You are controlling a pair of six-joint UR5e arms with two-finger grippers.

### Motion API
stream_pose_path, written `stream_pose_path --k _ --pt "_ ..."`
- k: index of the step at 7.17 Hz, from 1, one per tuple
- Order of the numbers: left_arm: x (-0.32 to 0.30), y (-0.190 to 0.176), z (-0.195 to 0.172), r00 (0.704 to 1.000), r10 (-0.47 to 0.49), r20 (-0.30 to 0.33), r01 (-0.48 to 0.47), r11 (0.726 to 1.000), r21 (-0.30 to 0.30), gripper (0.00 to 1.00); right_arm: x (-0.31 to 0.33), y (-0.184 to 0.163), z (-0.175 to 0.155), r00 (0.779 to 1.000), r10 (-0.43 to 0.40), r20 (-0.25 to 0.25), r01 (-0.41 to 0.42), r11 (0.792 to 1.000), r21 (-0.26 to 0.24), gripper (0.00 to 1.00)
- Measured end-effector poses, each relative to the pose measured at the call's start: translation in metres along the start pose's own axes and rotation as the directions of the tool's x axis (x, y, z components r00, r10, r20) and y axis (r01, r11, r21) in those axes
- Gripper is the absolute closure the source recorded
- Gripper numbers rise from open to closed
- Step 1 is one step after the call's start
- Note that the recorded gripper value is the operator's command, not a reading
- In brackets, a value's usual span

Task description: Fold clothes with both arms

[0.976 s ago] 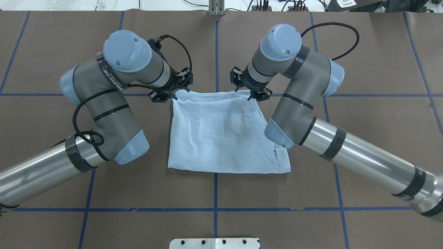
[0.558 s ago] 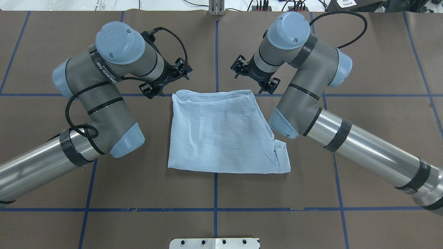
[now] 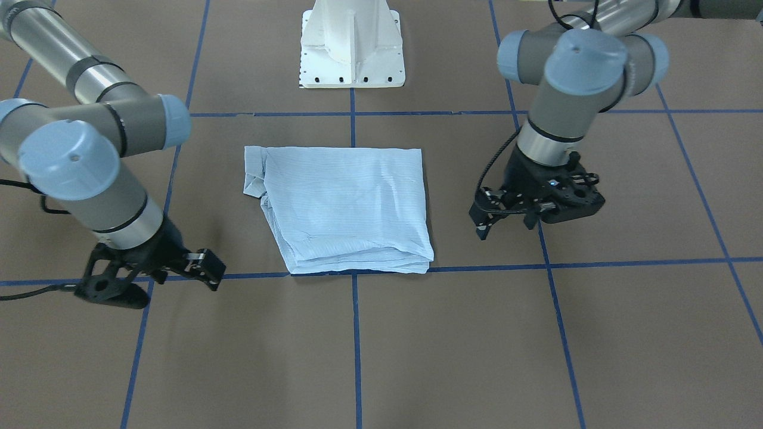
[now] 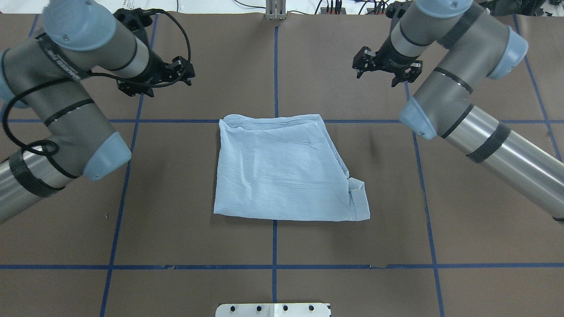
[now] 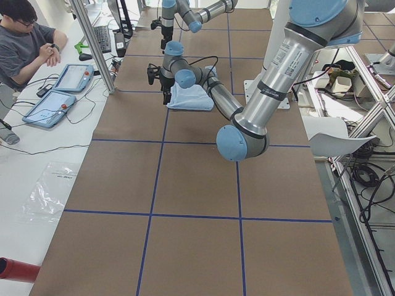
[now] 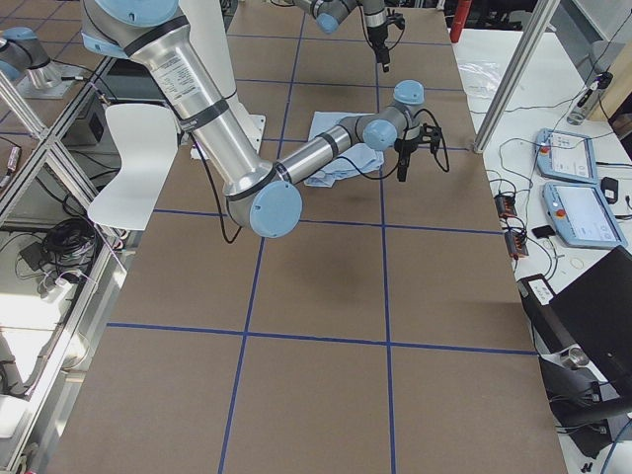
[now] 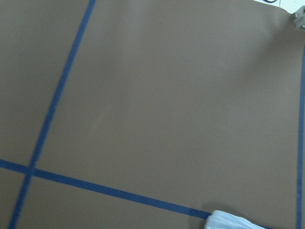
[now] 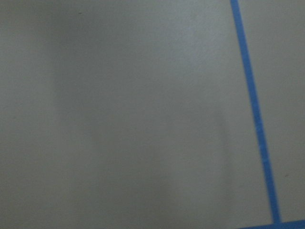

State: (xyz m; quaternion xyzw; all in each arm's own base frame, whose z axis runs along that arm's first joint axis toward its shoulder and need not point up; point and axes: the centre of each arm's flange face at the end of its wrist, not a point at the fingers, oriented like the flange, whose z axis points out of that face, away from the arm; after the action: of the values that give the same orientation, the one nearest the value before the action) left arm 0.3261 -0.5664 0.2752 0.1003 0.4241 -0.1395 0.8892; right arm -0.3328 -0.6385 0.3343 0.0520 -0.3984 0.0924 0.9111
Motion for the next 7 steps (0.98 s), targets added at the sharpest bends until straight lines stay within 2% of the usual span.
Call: stream_pose_path --k 1,2,4,5,6,7 --pt "-0.054 -0.026 -0.015 0.995 0.092 0.023 -0.092 0.996 -0.005 0.01 0.042 -0.017 -0.013 0.997 -0.075 -0.023 0.075 0.997 -0.007 0.0" --pt "-0.114 -0.05 -0.031 0.982 0.18 0.052 -0.18 0.984 -0.01 0.01 0.087 -0.029 -0.027 0.99 -0.138 -0.025 0.138 0.99 -0.025 0.0" --pt "-0.256 -0.081 -0.068 0.922 0.367 0.121 -0.365 0.93 -0.034 0.01 0.197 -0.04 -0.061 0.967 -0.256 -0.005 0.255 0.966 -0.046 0.0" --pt "-0.326 -0.083 -0.091 0.884 0.445 0.144 -0.442 0.896 -0.053 0.01 0.25 -0.036 -0.078 0.945 -0.326 -0.005 0.325 0.944 -0.059 0.0" --pt "-0.39 -0.072 -0.11 0.864 0.483 0.145 -0.477 0.876 -0.074 0.01 0.299 -0.026 -0.097 0.915 -0.403 -0.014 0.4 0.912 -0.089 0.0" --pt "-0.434 -0.052 -0.119 0.866 0.481 0.136 -0.473 0.877 -0.088 0.01 0.339 -0.012 -0.119 0.897 -0.441 -0.023 0.435 0.892 -0.124 0.0"
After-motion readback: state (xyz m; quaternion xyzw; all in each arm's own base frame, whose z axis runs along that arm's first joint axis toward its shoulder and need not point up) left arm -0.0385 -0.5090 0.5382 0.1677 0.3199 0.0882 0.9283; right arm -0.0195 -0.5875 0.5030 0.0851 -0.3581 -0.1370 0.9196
